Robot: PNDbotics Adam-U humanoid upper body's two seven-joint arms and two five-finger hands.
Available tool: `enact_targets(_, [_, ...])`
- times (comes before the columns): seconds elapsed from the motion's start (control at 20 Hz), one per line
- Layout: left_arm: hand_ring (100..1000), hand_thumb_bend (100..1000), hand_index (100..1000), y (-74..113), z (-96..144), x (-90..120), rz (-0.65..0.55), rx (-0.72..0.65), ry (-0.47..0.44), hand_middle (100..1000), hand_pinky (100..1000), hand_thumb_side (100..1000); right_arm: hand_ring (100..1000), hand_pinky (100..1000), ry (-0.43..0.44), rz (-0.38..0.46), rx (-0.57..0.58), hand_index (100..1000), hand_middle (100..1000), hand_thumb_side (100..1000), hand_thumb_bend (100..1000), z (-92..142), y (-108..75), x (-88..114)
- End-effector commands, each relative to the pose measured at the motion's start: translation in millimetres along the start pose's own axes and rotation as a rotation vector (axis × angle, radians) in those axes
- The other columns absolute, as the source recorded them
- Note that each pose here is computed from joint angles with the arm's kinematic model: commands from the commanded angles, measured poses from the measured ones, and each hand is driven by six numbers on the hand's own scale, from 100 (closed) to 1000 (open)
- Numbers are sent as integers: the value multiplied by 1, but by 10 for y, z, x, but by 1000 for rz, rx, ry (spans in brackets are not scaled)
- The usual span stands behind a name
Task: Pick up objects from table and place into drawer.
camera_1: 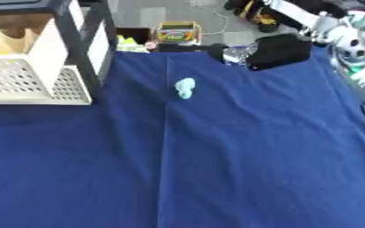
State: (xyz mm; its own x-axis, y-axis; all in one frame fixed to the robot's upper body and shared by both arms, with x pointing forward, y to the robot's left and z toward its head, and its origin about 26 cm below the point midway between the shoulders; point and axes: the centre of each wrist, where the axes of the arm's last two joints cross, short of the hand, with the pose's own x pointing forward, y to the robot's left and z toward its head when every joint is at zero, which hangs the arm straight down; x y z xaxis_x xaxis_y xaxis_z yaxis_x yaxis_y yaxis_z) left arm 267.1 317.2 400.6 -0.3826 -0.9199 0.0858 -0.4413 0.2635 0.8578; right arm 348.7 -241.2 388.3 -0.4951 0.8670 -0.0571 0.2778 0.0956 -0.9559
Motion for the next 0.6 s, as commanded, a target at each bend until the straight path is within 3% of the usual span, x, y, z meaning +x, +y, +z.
enact_targets(0.05, [100,251,809,110,20,25,31,171,-8,100,100,468,764,798,16,21,11,868,757,613,477,-100,-40,-42])
enact_targets(0.3, [100,276,795,106,15,30,160,432,-5,100,100,449,754,799,29,-26,74,837,745,449,528,-297,34,-124])
enact_targets(0.6, [100,310,792,96,8,35,314,700,-41,100,100,423,747,800,70,-75,125,819,738,400,537,-476,131,-252])
